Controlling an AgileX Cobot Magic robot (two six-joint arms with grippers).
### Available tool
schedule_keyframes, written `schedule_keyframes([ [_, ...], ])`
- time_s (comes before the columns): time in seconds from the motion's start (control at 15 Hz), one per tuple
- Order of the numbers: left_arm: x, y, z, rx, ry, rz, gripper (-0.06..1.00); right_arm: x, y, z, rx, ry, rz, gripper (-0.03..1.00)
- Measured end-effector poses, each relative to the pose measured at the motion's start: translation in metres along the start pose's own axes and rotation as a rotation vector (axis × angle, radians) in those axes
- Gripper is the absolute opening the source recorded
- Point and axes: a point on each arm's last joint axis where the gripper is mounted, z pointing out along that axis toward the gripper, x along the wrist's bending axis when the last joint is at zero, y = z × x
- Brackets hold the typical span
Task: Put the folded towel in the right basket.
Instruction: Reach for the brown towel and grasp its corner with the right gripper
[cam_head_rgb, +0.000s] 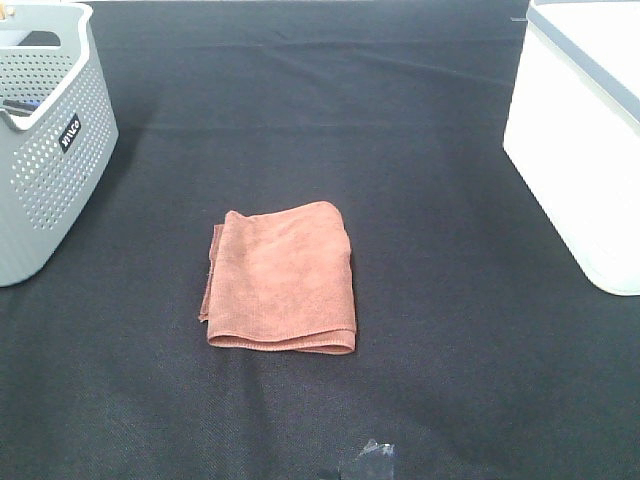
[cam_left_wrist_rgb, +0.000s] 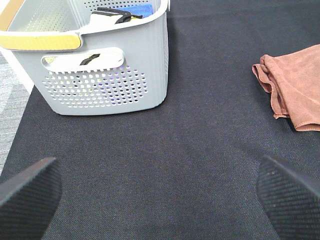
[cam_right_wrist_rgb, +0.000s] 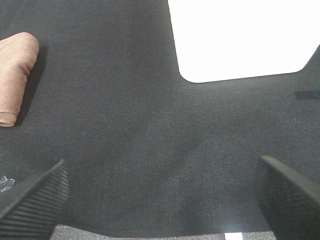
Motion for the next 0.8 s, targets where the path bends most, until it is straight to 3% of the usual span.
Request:
schedule_keyframes([
  [0.8, 0.0, 0.0, 0.0, 0.0, 0.0, 0.0, 0.99, 0.0, 0.0, 0.0, 0.0, 0.0, 0.0, 0.97],
])
